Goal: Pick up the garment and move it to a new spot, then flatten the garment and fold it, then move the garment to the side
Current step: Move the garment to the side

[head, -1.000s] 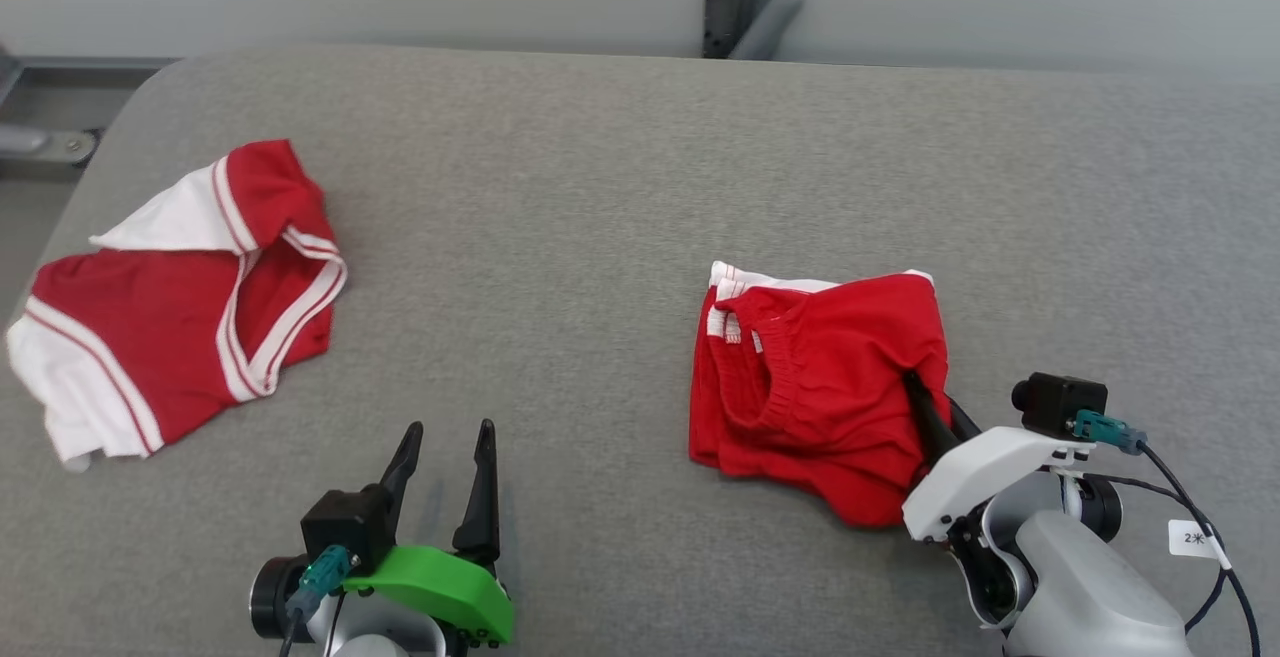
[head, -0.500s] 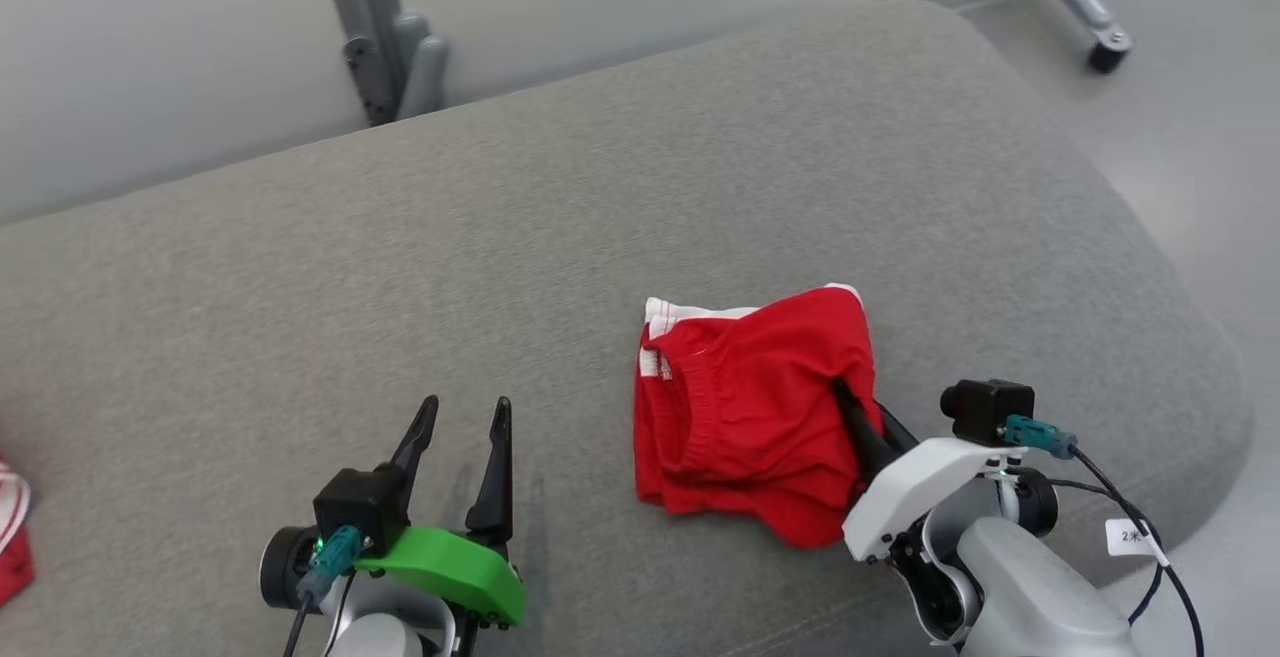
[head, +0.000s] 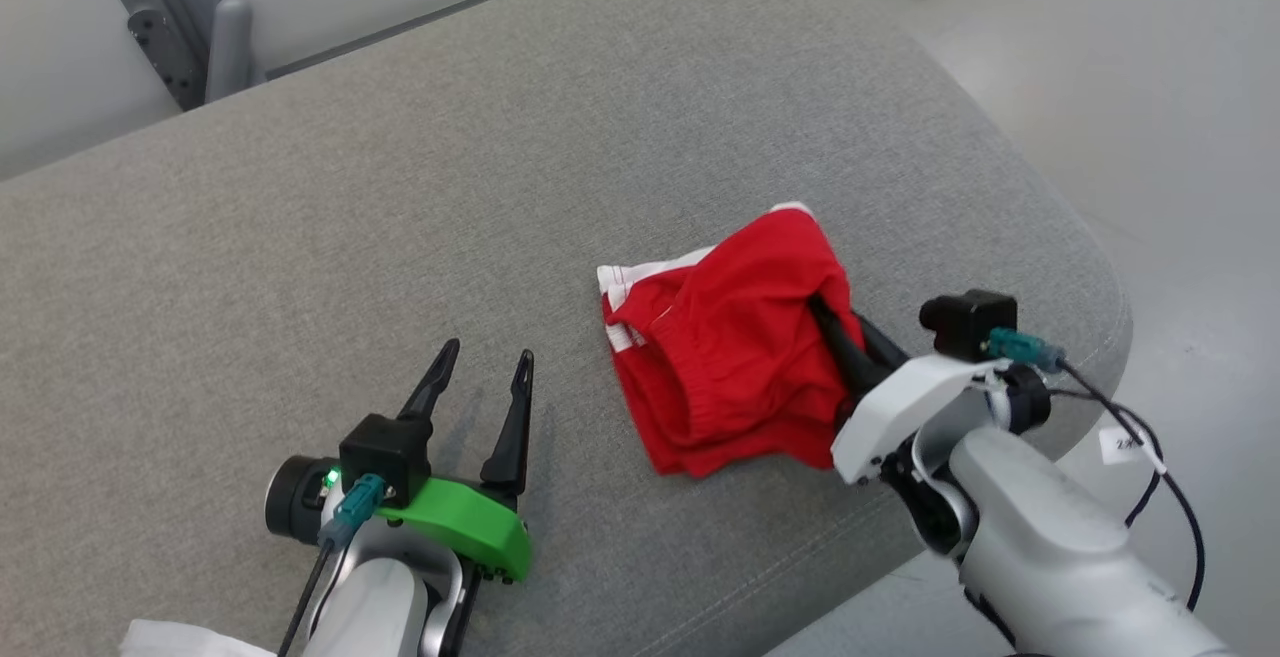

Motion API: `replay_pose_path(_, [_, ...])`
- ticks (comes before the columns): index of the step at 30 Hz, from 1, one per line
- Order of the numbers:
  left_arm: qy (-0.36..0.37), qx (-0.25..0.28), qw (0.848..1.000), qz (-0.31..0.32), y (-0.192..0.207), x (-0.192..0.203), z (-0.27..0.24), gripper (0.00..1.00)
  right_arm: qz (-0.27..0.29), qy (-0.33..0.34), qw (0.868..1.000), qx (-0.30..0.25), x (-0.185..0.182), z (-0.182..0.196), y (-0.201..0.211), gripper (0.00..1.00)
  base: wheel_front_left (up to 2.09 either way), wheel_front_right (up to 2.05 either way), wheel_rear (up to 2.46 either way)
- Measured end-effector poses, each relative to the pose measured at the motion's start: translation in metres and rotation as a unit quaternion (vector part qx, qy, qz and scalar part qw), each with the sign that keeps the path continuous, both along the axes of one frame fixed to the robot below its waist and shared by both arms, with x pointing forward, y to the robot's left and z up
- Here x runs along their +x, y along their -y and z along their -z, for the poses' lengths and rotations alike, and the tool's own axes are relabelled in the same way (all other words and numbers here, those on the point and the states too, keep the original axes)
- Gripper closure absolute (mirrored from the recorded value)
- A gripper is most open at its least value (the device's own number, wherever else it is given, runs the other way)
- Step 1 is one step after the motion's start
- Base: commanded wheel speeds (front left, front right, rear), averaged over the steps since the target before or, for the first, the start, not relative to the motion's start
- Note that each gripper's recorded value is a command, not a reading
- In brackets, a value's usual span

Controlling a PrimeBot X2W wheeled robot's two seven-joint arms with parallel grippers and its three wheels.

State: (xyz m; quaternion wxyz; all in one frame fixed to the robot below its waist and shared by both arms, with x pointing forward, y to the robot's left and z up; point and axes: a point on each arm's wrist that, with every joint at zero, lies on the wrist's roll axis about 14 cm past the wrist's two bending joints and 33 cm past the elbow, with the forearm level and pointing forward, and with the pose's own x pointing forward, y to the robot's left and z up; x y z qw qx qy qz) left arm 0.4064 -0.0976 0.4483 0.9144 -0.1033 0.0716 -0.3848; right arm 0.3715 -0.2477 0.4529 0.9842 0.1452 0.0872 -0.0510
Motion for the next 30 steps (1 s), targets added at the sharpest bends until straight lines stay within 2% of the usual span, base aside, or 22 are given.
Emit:
replay_pose_path(6, [0.013, 0.007, 1.0, -0.017, -0.014, 0.019, 0.003, 0.0, -0.02, 0.006, 0.996, -0.086, 0.043, -0.024, 0.032, 1.0, 0.0, 0.0, 0.0])
replay_pose_path(10, [0.019, 0.015, 0.999, -0.038, -0.031, 0.031, 0.009, 0.0, -0.023, -0.013, 0.99, -0.142, 0.072, -0.027, 0.058, 1.0, 0.0, 0.0, 0.0])
replay_pose_path(17, [0.023, 0.024, 0.995, -0.09, -0.07, 0.055, 0.02, 0.0, 0.023, -0.051, 0.978, -0.203, 0.114, -0.025, 0.121, 1.0, 0.0, 0.0, 0.0])
replay_pose_path(20, [0.015, 0.032, 0.993, -0.109, -0.087, 0.057, 0.03, 0.0, 0.053, -0.083, 0.972, -0.214, 0.115, -0.011, 0.148, 1.0, 0.0, 0.0, 0.0])
replay_pose_path(21, [0.013, 0.034, 0.993, -0.115, -0.092, 0.058, 0.032, 0.0, 0.063, -0.098, 0.969, -0.219, 0.113, -0.005, 0.158, 0.97, 0.0, 0.0, 0.0])
replay_pose_path(22, [0.01, 0.037, 0.992, -0.123, -0.098, 0.058, 0.035, 0.0, 0.065, -0.111, 0.965, -0.23, 0.112, 0.0, 0.164, 0.38, 0.0, 0.0, 0.0])
replay_pose_path(23, [0.007, 0.039, 0.991, -0.129, -0.103, 0.059, 0.037, 0.0, 0.072, -0.116, 0.963, -0.234, 0.113, 0.002, 0.17, 0.0, 0.0, 0.0, 0.0])
replay_pose_path(30, [-0.011, 0.054, 0.986, -0.16, -0.129, 0.057, 0.051, 0.0, 0.102, -0.09, 0.961, -0.24, 0.126, -0.007, 0.184, 0.0, 0.0, 0.0, 0.0])
